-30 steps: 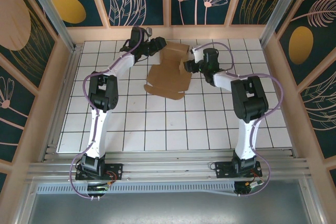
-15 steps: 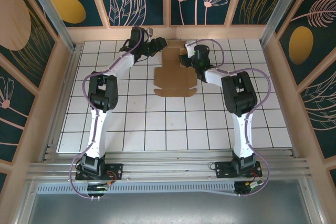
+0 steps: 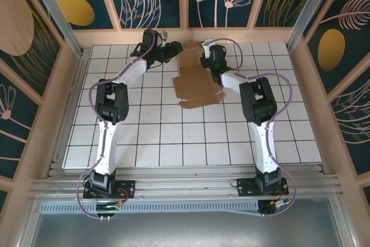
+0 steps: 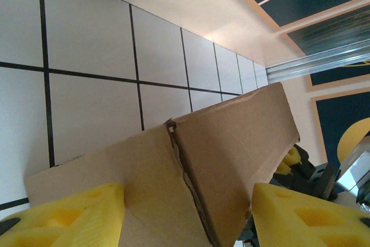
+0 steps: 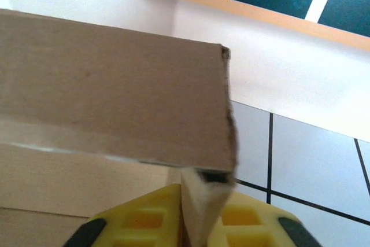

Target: Fold the paper box

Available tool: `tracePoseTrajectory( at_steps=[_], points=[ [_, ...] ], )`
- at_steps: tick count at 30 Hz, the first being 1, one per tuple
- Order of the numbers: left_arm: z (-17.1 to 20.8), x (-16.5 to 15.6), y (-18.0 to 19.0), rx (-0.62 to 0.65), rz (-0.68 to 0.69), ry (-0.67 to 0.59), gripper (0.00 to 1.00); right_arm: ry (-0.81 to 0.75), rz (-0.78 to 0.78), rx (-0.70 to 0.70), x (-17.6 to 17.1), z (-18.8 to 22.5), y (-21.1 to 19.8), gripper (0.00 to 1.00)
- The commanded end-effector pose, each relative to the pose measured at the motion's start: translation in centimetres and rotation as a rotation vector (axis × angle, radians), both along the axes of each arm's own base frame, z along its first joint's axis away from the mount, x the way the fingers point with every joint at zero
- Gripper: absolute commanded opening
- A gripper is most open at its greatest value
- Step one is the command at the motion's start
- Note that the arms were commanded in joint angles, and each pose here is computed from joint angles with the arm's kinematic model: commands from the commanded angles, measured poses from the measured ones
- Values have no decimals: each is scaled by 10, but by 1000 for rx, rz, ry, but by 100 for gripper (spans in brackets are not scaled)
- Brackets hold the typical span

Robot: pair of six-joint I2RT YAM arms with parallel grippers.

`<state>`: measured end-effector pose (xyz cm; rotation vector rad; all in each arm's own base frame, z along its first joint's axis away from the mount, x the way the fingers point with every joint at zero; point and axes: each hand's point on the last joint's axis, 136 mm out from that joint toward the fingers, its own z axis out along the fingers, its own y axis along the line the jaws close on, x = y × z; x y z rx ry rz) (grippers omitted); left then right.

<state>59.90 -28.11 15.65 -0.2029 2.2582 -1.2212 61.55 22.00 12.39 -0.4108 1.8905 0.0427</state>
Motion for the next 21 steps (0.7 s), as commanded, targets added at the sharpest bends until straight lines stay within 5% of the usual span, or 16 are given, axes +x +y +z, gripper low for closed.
tracePoseTrajectory(
  at_steps=[1,2,9,11,16,18,21],
  points=[
    [35,-12,-9,-50,-38,-22,60,33,32,-26,-5,-12,16,6],
    [34,-12,-8,-49,-37,-19,61,35,28,-33,-5,-14,14,0],
    [31,-13,-8,-49,-36,-21,75,55,17,-60,-6,-28,12,0],
    [27,-12,-8,-43,-35,-22,78,59,14,-63,-7,-30,11,10],
    [24,-7,-5,-12,-21,-39,78,67,21,-70,-11,-29,15,18],
    [25,-5,-5,-6,-18,-38,76,60,48,-64,-16,-25,20,0],
    [27,-5,-4,-3,-17,-41,76,32,75,-42,-24,-16,23,0]
  ],
)
